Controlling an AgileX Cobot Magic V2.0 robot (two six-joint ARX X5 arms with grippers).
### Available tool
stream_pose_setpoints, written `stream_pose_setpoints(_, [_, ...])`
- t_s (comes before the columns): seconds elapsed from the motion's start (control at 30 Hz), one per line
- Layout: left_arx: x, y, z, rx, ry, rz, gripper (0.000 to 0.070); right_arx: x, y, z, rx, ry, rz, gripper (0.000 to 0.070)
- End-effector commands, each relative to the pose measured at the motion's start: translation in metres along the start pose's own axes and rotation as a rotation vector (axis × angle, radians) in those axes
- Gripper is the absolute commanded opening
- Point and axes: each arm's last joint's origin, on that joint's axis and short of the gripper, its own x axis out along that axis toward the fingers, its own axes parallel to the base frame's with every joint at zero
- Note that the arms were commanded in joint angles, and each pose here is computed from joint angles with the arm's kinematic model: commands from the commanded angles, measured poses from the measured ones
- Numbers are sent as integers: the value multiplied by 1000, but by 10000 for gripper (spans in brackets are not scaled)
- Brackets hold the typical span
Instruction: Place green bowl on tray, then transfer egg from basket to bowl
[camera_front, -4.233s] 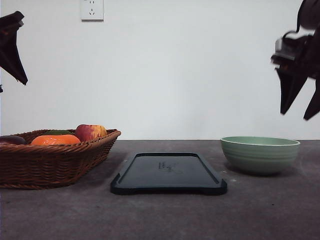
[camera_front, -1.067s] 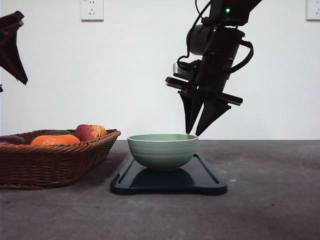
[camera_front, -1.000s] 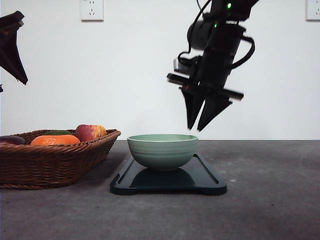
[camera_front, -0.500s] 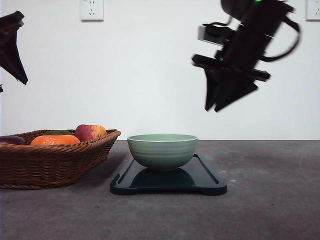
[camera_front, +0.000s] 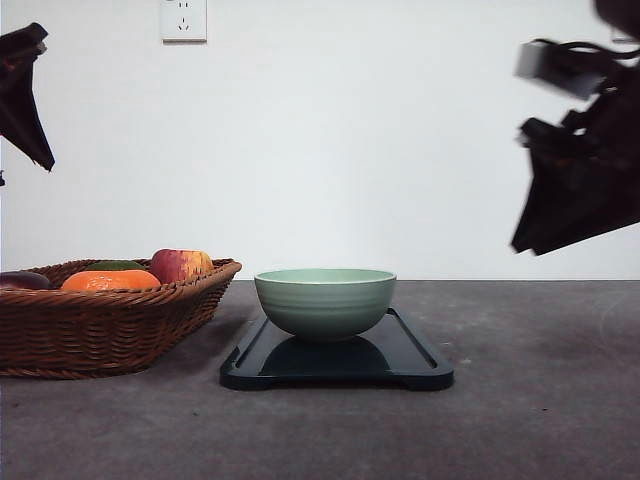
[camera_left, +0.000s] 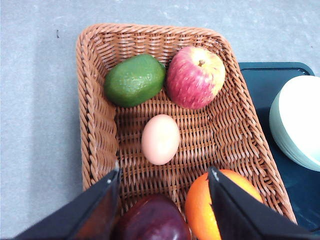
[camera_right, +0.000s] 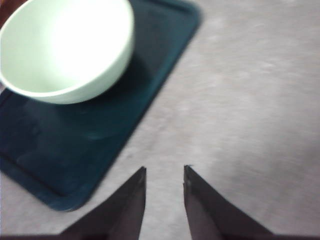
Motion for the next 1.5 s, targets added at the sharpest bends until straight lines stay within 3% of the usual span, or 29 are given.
stream_pose_setpoints(0.0, [-2, -1, 6, 18, -20, -4, 351, -5, -3, -3, -1, -41, -13, 143])
stream_pose_setpoints(0.17, [-1, -4, 6, -22, -17, -14, 351, -17, -13, -17, 63, -107, -89, 143])
stream_pose_setpoints(0.37, [2, -18, 5, 3, -5, -51, 350, -19, -16, -20, 86, -102, -113, 143])
stream_pose_setpoints(0.6, [13, -35, 7, 45, 25, 40, 349, -19, -16, -20, 85, -104, -112, 143])
stream_pose_setpoints(0.97, [67, -44, 38, 59, 277, 78, 356, -19, -16, -19, 85, -106, -109, 143])
stream_pose_setpoints(1.1, [90, -44, 51, 67, 323, 111, 427, -19, -16, -19, 83, -109, -109, 143])
stream_pose_setpoints(1.47, [136, -39, 51, 229, 418, 142, 429, -19, -16, -18, 81, -116, -110, 143])
